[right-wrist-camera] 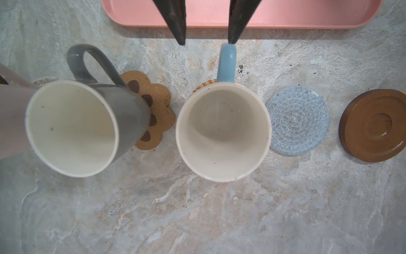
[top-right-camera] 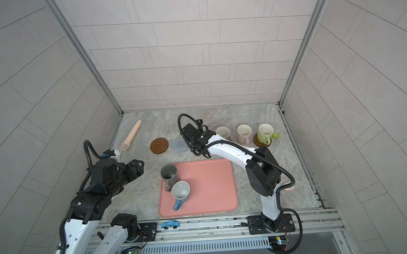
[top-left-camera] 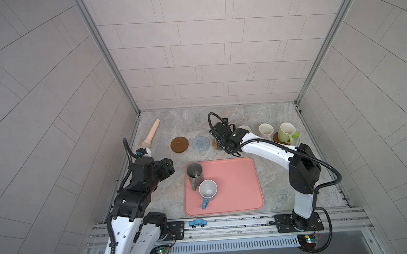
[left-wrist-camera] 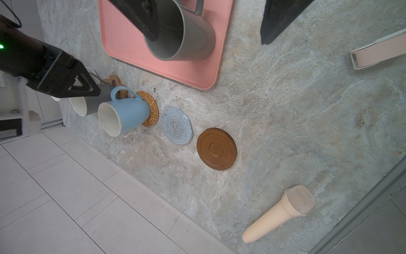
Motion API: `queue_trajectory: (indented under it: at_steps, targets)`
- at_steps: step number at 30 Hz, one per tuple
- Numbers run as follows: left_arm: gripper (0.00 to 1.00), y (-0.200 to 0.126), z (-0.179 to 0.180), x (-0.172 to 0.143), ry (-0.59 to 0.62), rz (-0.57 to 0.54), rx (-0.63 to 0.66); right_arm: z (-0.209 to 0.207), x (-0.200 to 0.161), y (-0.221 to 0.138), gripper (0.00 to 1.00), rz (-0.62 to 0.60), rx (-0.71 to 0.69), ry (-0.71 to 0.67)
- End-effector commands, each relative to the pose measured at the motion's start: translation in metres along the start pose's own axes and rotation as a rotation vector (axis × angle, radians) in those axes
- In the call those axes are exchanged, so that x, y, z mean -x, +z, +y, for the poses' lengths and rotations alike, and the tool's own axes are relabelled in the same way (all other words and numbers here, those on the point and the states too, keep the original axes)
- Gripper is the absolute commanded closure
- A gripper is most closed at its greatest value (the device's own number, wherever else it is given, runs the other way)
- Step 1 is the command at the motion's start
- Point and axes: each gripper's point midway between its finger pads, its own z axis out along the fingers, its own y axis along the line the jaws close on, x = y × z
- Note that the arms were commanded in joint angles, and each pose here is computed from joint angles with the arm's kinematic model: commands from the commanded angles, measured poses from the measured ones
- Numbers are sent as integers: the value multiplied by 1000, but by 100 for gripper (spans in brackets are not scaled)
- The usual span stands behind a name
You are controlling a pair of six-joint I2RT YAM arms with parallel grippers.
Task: Place cups on coasters
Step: Place the cup on the coaster, then pick up the cup from the tray.
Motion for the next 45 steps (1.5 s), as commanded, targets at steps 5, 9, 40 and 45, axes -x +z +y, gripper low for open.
queue_trajectory:
  at_steps: [5,9,40,45]
  targets:
    - [20,-9,-3,5,-7,-15,-11,-32,22,-46,64,-83,-15,12]
    - [21,-9,-5,3,-7,-5,-24,-43,24,-61,64,-104,-6,23]
    - [27,-19,-23,-30,-32,134,-168,-97,9,-89,63,-140,-11,119]
    - [29,-21,-28,-41,-34,179,-210,-100,9,-91,62,-146,-9,129]
